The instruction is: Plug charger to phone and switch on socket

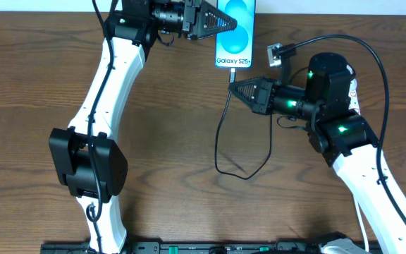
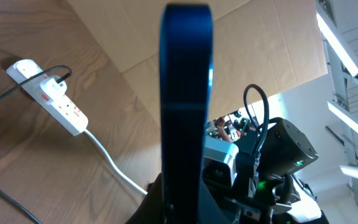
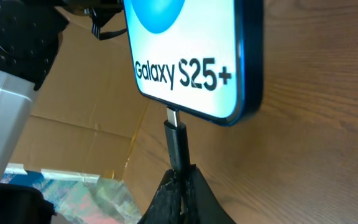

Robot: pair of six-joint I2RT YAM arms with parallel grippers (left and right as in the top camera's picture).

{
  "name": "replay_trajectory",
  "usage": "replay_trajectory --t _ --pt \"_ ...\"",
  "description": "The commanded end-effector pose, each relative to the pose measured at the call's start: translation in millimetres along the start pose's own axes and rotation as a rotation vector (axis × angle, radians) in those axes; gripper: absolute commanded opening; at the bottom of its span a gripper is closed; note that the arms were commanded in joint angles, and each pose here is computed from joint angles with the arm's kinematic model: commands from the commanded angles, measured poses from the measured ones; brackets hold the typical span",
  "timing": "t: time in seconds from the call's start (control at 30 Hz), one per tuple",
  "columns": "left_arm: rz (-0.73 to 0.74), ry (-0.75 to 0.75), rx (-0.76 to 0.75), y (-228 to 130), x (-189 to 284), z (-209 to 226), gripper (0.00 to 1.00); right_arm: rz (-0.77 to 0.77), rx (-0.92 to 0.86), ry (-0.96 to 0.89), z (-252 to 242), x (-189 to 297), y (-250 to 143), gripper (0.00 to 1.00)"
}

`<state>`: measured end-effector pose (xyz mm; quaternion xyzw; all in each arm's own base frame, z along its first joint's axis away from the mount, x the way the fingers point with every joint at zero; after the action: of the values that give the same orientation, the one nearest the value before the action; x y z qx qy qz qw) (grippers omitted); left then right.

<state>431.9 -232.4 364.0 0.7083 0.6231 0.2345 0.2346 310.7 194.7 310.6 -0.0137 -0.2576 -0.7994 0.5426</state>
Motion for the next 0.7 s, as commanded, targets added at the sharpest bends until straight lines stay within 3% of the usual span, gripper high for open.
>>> replay_trajectory --t 0.0,0.67 --pt "0.006 -0.021 -0.065 2.8 3.0 -20.9 0.07 -0.028 0.047 0.001 10.5 0.7 6.3 0.02" --pt "0.018 -0.037 -0.044 0.5 2.9 -22.4 0.08 -0.029 0.032 -0.011 8.3 0.6 6.0 0.02"
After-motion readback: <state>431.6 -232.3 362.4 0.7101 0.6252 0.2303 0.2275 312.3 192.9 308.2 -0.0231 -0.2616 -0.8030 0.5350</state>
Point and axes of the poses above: each gripper's point midway between its finger pads, its own x axis back along the fingers, its own z axis along the line the jaws close on, y = z × x, the point moved 4 cm from there along x, back along the fingers, and after that the axes turned 8 degrees about -x, right-handed, at the moved point
